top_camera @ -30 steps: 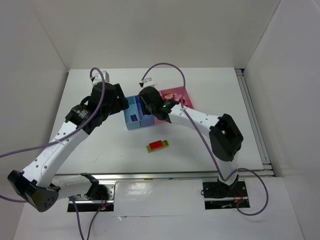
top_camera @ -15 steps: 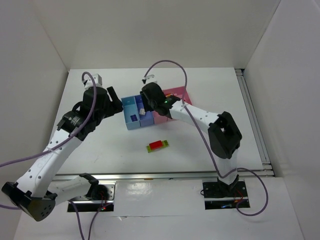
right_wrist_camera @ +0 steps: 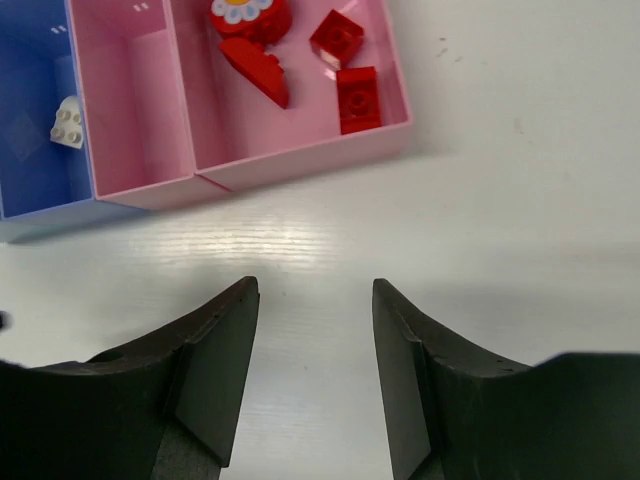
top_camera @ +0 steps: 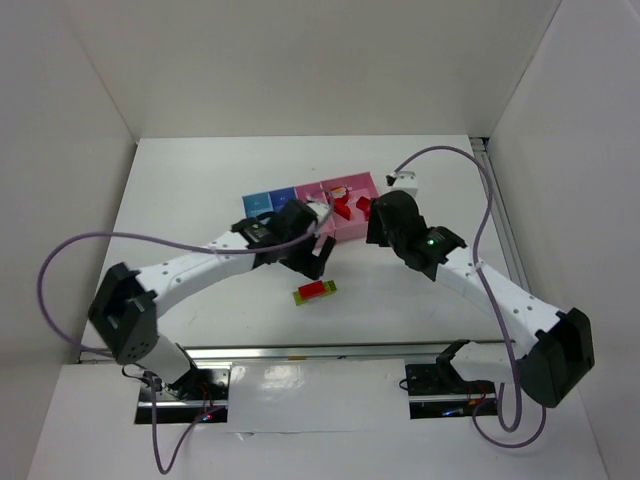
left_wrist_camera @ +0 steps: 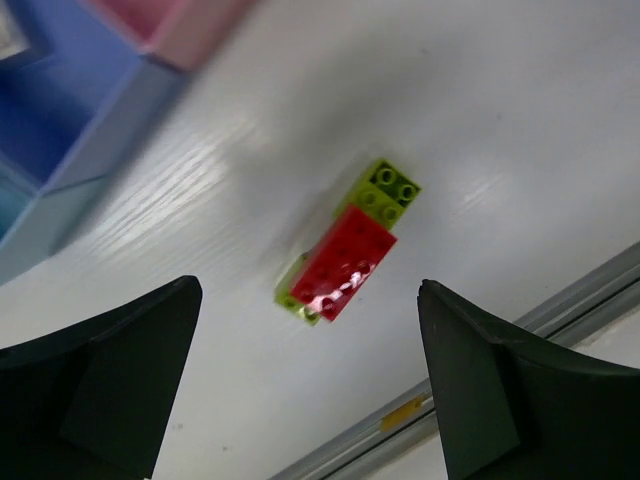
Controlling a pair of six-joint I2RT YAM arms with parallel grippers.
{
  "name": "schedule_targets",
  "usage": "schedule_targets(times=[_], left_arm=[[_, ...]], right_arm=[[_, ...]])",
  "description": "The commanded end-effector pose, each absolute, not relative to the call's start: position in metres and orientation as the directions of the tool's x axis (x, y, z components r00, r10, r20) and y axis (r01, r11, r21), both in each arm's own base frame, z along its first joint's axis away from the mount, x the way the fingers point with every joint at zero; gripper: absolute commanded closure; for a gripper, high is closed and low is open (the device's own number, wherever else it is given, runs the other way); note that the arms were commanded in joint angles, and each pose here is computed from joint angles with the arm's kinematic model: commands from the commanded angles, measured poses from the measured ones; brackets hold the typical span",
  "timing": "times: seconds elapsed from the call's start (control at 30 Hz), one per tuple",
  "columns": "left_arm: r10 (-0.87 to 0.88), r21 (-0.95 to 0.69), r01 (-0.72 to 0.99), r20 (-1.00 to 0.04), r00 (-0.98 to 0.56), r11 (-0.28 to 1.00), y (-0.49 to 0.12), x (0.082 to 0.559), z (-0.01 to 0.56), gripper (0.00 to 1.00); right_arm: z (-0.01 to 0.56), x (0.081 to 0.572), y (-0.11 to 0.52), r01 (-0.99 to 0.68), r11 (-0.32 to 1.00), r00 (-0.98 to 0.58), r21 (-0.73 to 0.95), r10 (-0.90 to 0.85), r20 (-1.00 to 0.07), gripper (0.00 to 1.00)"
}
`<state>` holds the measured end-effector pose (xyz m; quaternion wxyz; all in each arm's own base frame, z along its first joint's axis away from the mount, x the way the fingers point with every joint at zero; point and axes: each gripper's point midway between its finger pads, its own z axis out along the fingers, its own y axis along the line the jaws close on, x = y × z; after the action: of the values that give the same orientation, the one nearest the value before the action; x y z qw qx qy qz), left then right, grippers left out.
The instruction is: Sort the legos into containers by color
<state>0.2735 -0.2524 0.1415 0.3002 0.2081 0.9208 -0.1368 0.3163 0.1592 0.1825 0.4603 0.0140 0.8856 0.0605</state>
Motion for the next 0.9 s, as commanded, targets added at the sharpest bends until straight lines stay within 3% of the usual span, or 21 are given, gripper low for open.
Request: schedule_targets(times=[0.0,0.13,0.37,0.87], left_arm=[[0.502,-0.057,0.651,-0.587,-0.635,0.757,-0.295,0.266,0.126,0.00],[0.585,-0.063,0.699,-0.497,-0.641,0.712,-0.306,0.255,0.091,0.00],[0.657,0.026,0.724,-0.445,-0.609,0.689,-0.305,0.251,0.067,0.06],[0.695,0.113,0.707,-0.346,-0.630,0.698,-0.284,0.240,0.043,0.28]], right_arm=[[0.198,0.298,0.129,0.068,0.994,-0.554,0.085,0.109,-0.826,0.43],[0.217,0.289,0.120,0.074,0.991,-0.519,0.107,0.130,-0.845,0.42],[0.228,0.291,0.112,0.092,0.990,-0.496,0.109,0.141,-0.857,0.41],[0.218,0.295,0.117,0.086,0.991,-0.513,0.102,0.132,-0.848,0.41]])
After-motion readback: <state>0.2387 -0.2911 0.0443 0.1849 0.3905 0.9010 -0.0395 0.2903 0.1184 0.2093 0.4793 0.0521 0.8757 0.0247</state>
